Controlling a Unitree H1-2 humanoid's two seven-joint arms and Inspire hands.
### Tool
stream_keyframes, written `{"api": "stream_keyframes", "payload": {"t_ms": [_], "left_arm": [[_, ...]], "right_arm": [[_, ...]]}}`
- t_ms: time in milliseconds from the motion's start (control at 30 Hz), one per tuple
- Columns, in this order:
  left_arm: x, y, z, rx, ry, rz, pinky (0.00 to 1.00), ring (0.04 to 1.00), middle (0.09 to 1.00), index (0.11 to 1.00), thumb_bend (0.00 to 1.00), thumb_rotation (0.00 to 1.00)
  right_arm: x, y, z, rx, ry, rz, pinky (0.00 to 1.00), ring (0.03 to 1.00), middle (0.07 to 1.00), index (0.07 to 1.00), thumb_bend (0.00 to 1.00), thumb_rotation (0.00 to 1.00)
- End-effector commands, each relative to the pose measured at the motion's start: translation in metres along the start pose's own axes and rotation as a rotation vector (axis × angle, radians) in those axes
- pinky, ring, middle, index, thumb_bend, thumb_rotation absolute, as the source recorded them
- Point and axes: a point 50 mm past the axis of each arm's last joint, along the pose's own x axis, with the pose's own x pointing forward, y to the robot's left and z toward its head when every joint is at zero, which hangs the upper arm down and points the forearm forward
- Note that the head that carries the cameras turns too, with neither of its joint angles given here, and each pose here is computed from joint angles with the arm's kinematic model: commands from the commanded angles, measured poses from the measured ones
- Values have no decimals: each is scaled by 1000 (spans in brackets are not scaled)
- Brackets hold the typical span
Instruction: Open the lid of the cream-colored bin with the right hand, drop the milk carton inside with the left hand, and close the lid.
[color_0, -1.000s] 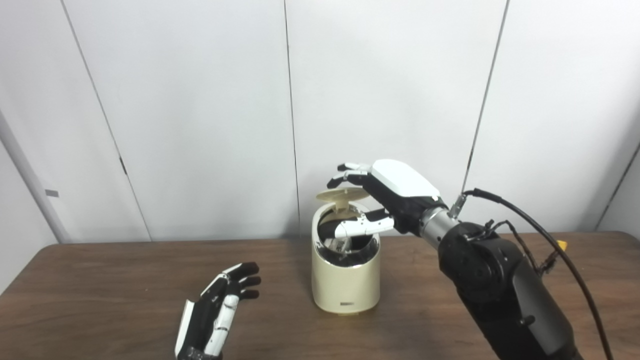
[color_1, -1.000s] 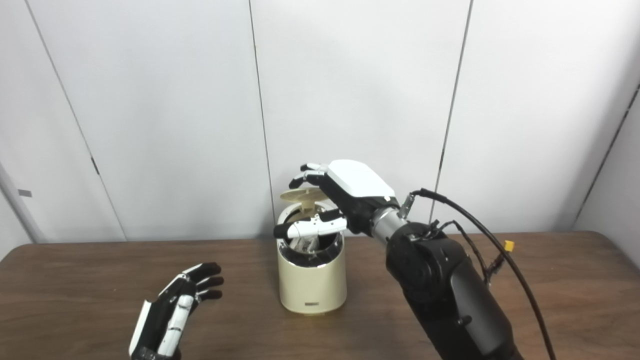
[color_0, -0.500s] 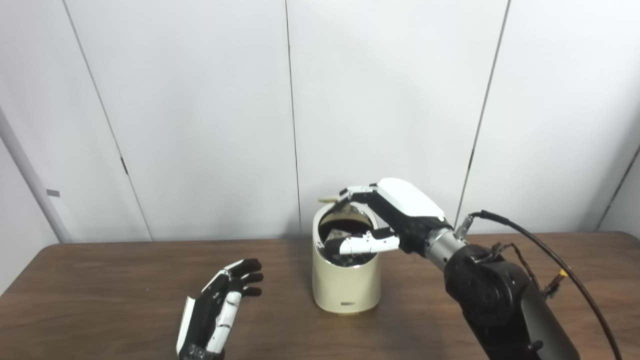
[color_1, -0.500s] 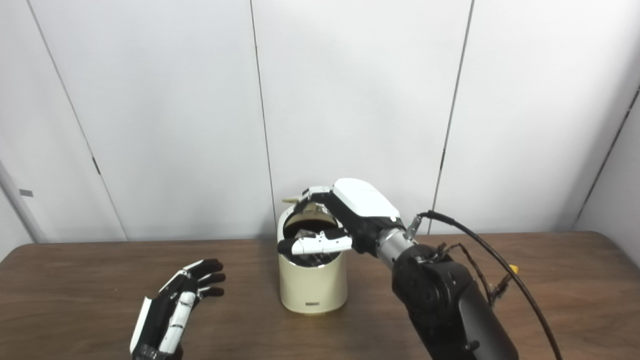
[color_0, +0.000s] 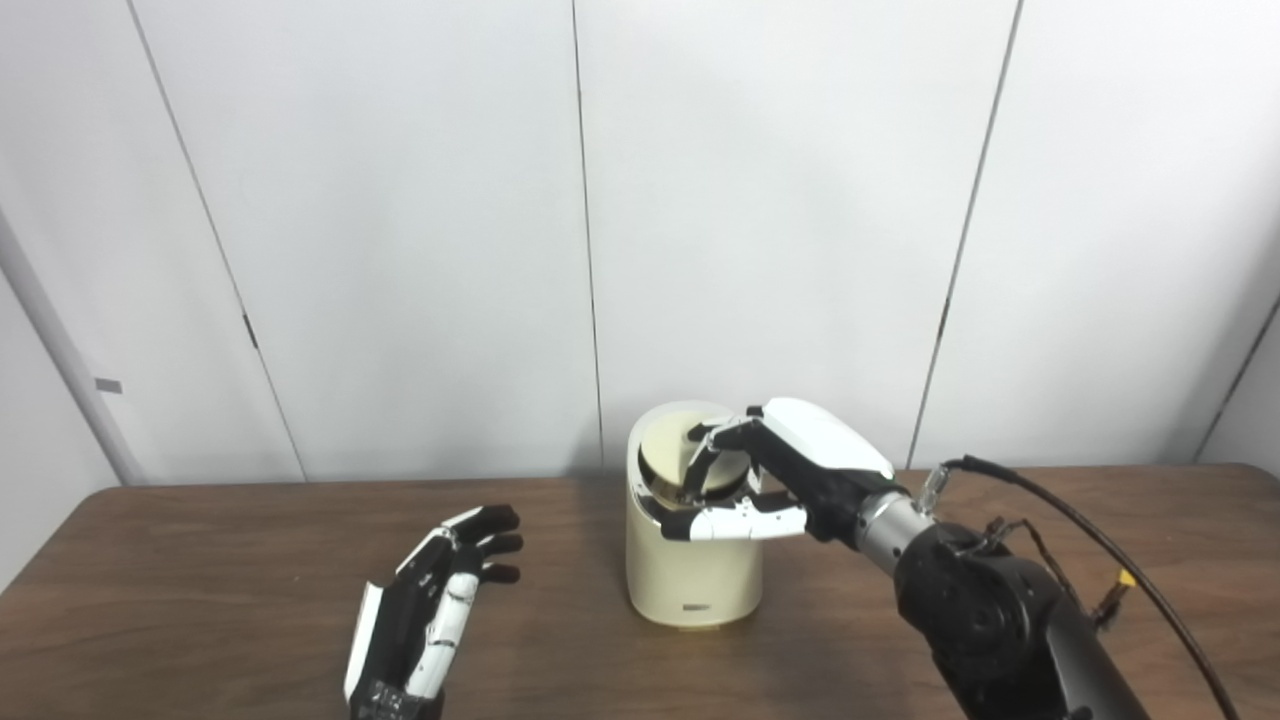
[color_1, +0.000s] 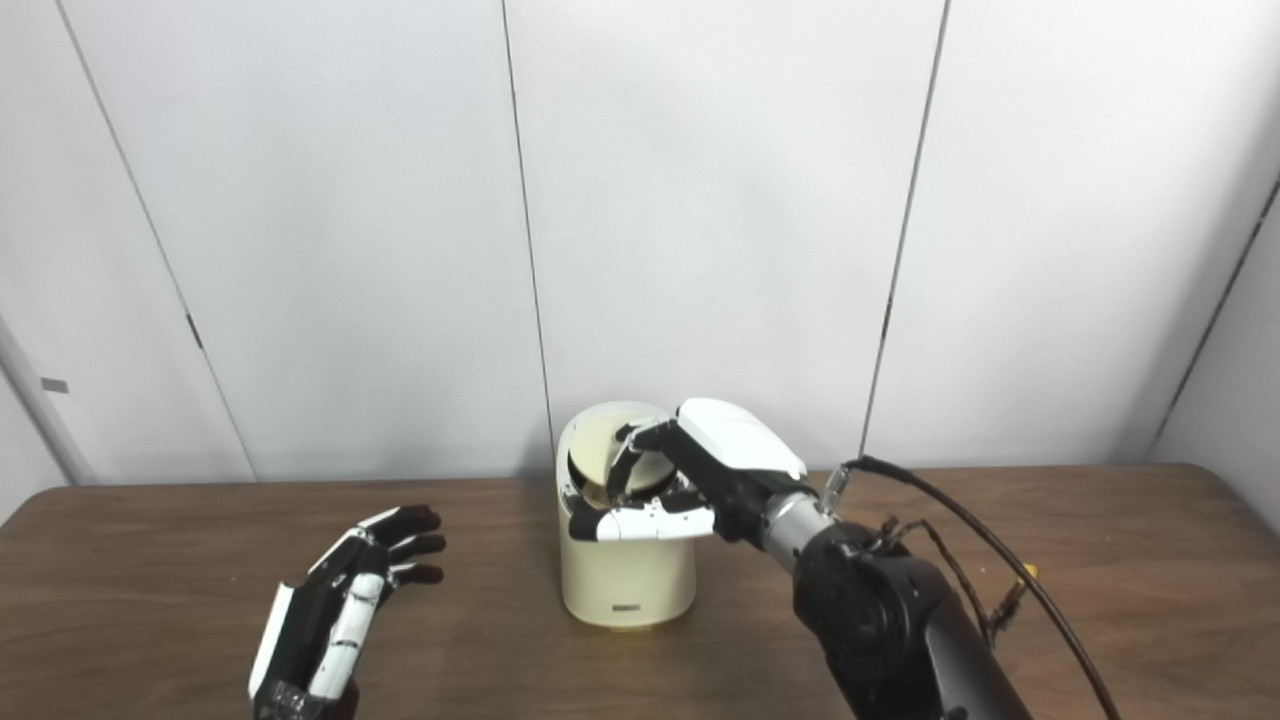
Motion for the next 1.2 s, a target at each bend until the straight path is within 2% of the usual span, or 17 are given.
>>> {"api": "stream_keyframes", "payload": {"t_ms": [0, 367, 700, 800, 867, 967, 1167], "left_arm": [[9, -1, 14, 10, -66, -7, 623, 717, 752, 746, 528, 744], [10, -5, 15, 18, -71, -7, 607, 712, 753, 747, 519, 743], [10, -6, 18, 13, -64, -3, 610, 714, 753, 742, 530, 736], [11, -6, 18, 16, -70, -7, 618, 716, 755, 746, 523, 740], [11, -6, 18, 19, -74, -7, 621, 717, 755, 748, 522, 744], [12, -6, 19, 18, -75, -4, 615, 710, 750, 743, 514, 740], [13, -6, 21, 12, -76, -3, 616, 708, 744, 737, 534, 734]], "right_arm": [[2, -13, 1, 3, 1, -39, 947, 879, 886, 783, 816, 891], [-1, -3, -8, 24, -5, -19, 992, 928, 870, 837, 762, 848], [-5, 15, -16, -24, -35, 3, 982, 917, 812, 791, 776, 851], [-9, 22, -14, -131, -67, 0, 956, 901, 792, 781, 776, 824], [-12, 30, -12, -256, -98, 9, 934, 878, 777, 771, 772, 798], [-16, 43, -11, -382, -109, 41, 989, 888, 796, 775, 771, 814], [-27, 68, -13, -528, -136, 51, 1000, 878, 799, 759, 765, 803]]}}
